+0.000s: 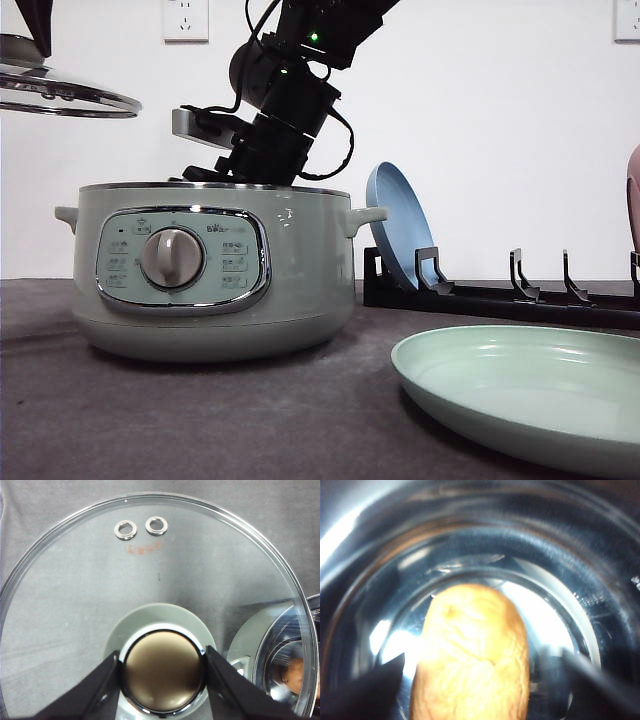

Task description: Transfer potato from steamer to green plate

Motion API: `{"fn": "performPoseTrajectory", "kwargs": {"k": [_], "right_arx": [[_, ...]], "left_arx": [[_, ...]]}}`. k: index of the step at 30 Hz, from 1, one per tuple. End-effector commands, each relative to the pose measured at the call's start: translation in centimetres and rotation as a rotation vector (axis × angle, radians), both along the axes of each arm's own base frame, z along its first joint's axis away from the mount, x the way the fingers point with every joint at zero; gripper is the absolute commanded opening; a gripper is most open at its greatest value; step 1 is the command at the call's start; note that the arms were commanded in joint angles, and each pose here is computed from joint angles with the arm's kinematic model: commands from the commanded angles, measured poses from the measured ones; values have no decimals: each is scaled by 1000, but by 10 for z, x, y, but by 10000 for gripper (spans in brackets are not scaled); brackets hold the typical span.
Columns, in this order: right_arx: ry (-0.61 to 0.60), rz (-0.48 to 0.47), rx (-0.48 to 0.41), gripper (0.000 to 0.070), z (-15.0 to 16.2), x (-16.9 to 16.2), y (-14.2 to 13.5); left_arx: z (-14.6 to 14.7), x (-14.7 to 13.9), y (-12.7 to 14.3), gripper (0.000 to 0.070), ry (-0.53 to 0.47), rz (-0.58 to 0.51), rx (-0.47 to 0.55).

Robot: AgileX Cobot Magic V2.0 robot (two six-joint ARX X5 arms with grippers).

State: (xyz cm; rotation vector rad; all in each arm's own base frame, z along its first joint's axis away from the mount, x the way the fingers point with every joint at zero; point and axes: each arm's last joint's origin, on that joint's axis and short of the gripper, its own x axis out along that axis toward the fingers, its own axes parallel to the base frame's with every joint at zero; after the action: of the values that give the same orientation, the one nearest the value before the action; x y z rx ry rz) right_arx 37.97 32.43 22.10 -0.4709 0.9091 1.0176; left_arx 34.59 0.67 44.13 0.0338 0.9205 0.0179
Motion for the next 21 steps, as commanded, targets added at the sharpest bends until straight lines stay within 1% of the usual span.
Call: {"fn": "performPoseTrajectory", "kwargs": {"k": [1, 2, 4, 6, 10, 13, 16, 21], "right_arx": [[-1, 12, 15, 374, -1, 1, 6], [8, 12, 23, 338, -1, 2, 6], [22, 8, 37, 291, -1, 1, 6], [31, 10, 50, 277, -1, 1, 6], [26, -7, 72, 276, 8, 2, 7], [10, -18, 97, 276, 27, 1, 7], [-8, -28, 121, 276, 56, -1, 5], [-5, -34, 114, 276, 104, -17, -10]], "left_arx": [[22, -10, 1, 0, -106, 3, -2], [22, -10, 1, 0, -106, 3, -2], [22, -10, 1, 0, -106, 3, -2], [22, -10, 1, 0, -106, 3, -2], [22, -10, 1, 0, -106, 3, -2], [22, -10, 1, 0, -106, 3, -2], [22, -10, 1, 0, -107, 2, -2], [22, -10, 1, 0, -107, 2, -2]]}}
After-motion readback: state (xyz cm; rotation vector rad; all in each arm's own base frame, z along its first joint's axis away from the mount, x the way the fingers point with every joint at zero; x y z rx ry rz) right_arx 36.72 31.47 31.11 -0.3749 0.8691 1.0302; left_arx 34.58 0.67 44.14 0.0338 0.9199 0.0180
